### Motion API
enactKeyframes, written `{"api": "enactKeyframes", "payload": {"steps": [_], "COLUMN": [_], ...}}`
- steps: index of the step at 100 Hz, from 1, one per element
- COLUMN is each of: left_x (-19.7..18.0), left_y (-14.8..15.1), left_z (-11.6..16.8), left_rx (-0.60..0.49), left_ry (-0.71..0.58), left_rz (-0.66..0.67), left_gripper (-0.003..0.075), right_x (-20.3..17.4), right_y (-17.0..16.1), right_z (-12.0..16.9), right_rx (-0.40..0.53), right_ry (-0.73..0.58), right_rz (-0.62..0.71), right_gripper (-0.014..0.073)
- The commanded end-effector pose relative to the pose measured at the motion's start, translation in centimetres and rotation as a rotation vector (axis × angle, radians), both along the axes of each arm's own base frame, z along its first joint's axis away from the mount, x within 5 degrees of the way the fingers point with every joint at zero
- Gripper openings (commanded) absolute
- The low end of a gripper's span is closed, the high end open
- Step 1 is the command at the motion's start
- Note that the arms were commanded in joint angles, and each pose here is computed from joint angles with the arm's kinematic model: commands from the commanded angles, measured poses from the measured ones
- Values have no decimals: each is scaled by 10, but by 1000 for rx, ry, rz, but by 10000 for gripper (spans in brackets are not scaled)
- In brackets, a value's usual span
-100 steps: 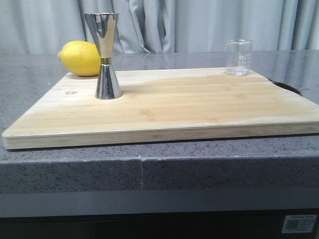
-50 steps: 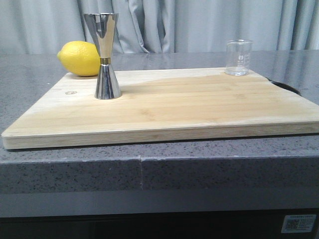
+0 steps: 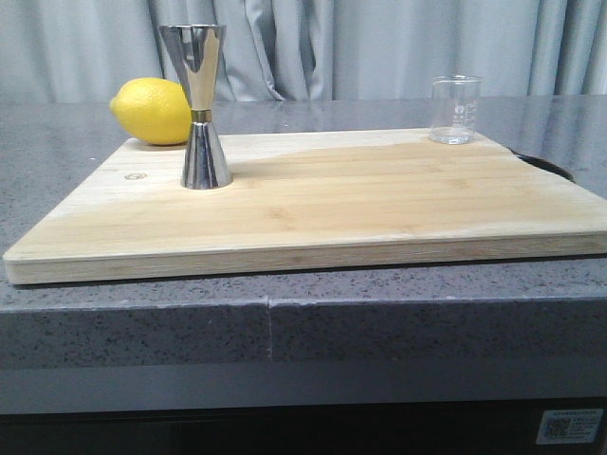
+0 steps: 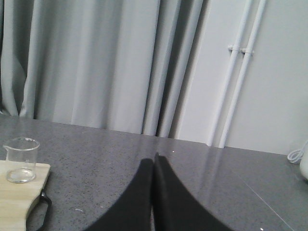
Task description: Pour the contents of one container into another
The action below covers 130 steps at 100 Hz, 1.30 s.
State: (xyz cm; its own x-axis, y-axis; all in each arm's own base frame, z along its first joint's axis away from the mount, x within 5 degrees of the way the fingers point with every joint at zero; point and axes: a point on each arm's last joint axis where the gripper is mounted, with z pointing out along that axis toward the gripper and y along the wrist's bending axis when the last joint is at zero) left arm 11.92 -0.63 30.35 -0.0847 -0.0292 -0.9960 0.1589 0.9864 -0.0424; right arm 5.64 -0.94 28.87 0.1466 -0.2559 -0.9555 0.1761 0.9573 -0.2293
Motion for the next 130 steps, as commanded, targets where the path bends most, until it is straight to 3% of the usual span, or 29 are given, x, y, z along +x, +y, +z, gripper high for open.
{"api": "enactKeyframes", "payload": {"steps": [1, 105, 130], "left_x": [0, -1, -22], "left_y": [0, -7, 3], "left_z": [12, 7, -6], "left_rx": [-34, -36, -17], "left_ry": [-42, -29, -91], "left_rz": [8, -43, 124], "left_gripper": [-19, -19, -19], "right_x": [-1, -1, -1], "right_y": [1, 3, 3], "right_z": [9, 10, 10], "right_rx": [-7, -14, -14], "right_ry": [-21, -25, -25], "right_rz": [4, 30, 30], "right_gripper": [-70, -71, -70]}}
